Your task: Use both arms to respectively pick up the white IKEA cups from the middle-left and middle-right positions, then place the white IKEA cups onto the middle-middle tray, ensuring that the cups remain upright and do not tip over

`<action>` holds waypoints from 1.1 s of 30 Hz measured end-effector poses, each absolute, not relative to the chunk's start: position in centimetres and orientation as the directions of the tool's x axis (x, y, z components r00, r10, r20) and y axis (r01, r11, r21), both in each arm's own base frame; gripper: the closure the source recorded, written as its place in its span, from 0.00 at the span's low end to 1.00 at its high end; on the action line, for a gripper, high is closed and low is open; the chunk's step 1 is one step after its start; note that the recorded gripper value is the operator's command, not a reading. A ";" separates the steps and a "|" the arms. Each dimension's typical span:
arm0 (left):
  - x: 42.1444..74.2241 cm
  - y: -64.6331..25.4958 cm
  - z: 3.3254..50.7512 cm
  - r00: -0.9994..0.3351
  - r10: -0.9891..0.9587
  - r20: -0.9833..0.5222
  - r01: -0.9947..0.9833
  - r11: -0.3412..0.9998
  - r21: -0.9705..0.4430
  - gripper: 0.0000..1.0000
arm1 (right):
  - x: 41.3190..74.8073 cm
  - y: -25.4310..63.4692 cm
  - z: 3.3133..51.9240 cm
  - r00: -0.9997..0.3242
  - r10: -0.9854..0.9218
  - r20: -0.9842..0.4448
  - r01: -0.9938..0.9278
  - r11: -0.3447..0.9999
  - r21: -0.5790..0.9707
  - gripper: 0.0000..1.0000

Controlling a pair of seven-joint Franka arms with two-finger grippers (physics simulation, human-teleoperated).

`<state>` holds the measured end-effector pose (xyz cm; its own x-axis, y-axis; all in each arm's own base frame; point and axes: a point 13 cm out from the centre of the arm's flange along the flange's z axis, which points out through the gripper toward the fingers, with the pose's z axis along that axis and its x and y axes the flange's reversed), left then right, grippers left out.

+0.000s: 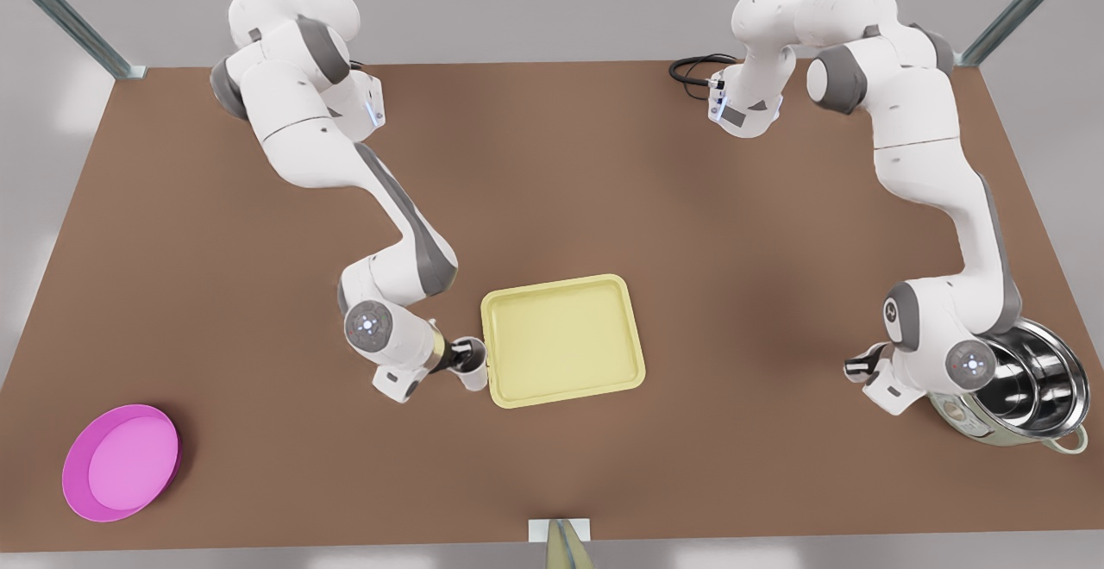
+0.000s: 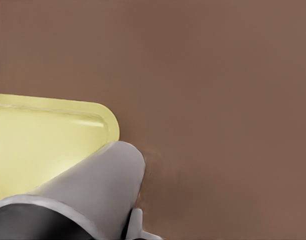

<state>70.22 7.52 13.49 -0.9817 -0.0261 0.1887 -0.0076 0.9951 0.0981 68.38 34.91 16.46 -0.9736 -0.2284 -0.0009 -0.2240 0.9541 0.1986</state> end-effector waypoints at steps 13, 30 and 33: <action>57.9 -43.1 16.1 -0.975 0.152 0.162 0.147 0.988 -0.043 0.79 | 62.7 43.1 12.0 -0.973 0.098 0.207 0.149 0.958 0.247 0.21; 60.4 -43.9 12.7 -0.960 -0.264 0.092 -0.269 0.962 -0.042 0.00 | 66.2 34.8 20.3 -0.862 0.376 0.340 0.466 0.852 0.239 0.00; 60.0 -43.8 14.6 -0.949 -0.299 0.100 -0.303 0.953 -0.029 0.00 | 69.8 14.7 16.8 -0.762 0.546 0.350 0.605 0.792 0.082 0.00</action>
